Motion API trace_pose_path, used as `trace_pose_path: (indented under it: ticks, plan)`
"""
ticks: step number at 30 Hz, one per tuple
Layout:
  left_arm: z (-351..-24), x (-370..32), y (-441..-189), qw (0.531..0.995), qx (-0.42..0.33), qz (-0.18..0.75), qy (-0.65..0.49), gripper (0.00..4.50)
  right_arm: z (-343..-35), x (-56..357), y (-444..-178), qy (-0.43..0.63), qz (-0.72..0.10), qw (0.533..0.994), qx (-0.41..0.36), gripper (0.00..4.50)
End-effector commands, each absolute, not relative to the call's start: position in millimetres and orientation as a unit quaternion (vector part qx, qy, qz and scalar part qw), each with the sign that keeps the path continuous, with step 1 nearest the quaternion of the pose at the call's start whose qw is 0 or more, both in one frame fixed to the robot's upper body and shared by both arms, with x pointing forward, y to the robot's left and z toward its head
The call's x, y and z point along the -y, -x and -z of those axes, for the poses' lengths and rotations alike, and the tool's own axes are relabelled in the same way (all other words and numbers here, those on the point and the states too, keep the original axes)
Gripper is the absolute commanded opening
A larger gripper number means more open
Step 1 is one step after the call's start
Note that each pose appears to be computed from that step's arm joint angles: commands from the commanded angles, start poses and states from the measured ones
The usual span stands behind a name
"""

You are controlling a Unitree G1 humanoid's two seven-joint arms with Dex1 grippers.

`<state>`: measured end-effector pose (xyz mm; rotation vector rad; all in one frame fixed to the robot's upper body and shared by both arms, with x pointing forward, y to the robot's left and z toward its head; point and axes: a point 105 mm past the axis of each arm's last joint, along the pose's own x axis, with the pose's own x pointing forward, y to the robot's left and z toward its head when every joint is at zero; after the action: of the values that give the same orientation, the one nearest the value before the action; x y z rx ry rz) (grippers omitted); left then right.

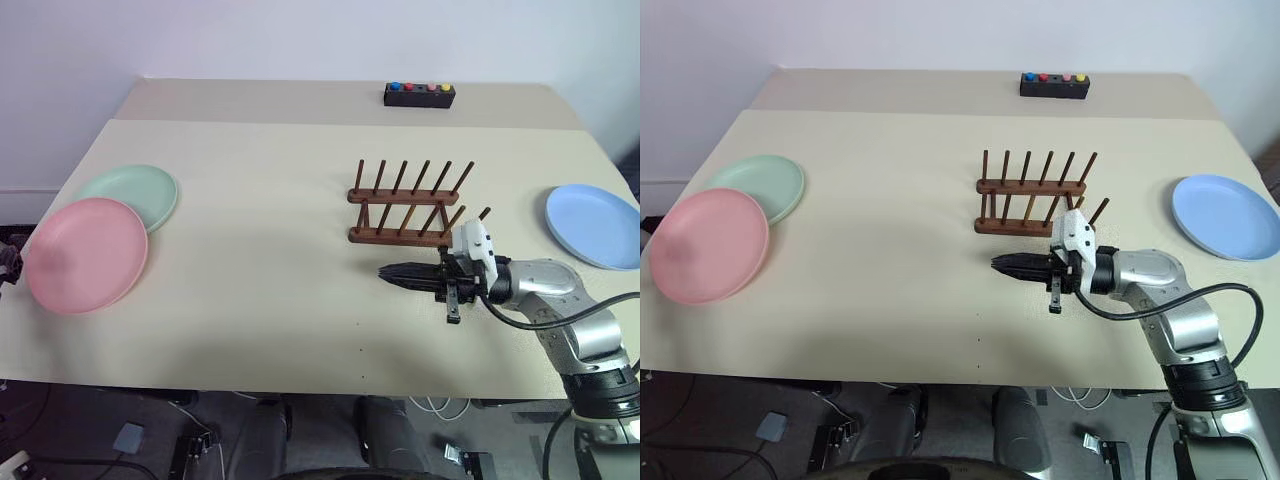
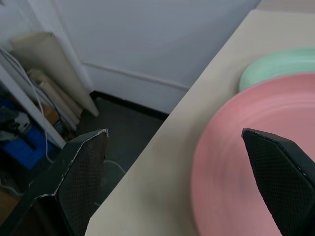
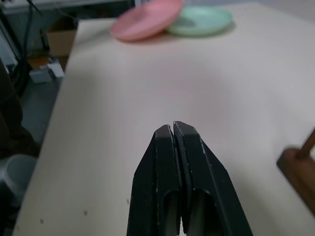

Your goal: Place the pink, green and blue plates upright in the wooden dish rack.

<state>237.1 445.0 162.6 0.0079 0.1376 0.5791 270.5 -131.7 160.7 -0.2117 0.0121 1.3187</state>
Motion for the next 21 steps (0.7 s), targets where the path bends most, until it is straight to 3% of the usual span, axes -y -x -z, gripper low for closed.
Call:
trace_pose_path:
  ticks: [1,4,12,15,21]
  plan:
    - [-154,-448,-236,0.957,-0.084,-0.278,0.018,4.47,-170,131,-270,0.110,-0.607,0.787,0.015,0.00]
    - [-144,-436,-247,0.965,-0.087,-0.240,0.053,4.47,-167,130,-269,0.109,-0.604,0.789,0.012,0.00]
    - [-118,-436,-249,0.960,-0.113,-0.232,0.106,4.47,-166,133,-269,0.109,-0.592,0.798,0.012,0.00]
    - [-108,-440,-245,0.954,-0.116,-0.246,0.125,3.57,-165,135,-268,0.109,-0.588,0.801,0.011,0.00]
    - [-107,-435,-249,0.957,-0.104,-0.234,0.138,0.48,-165,136,-268,0.111,-0.585,0.803,0.012,0.00]
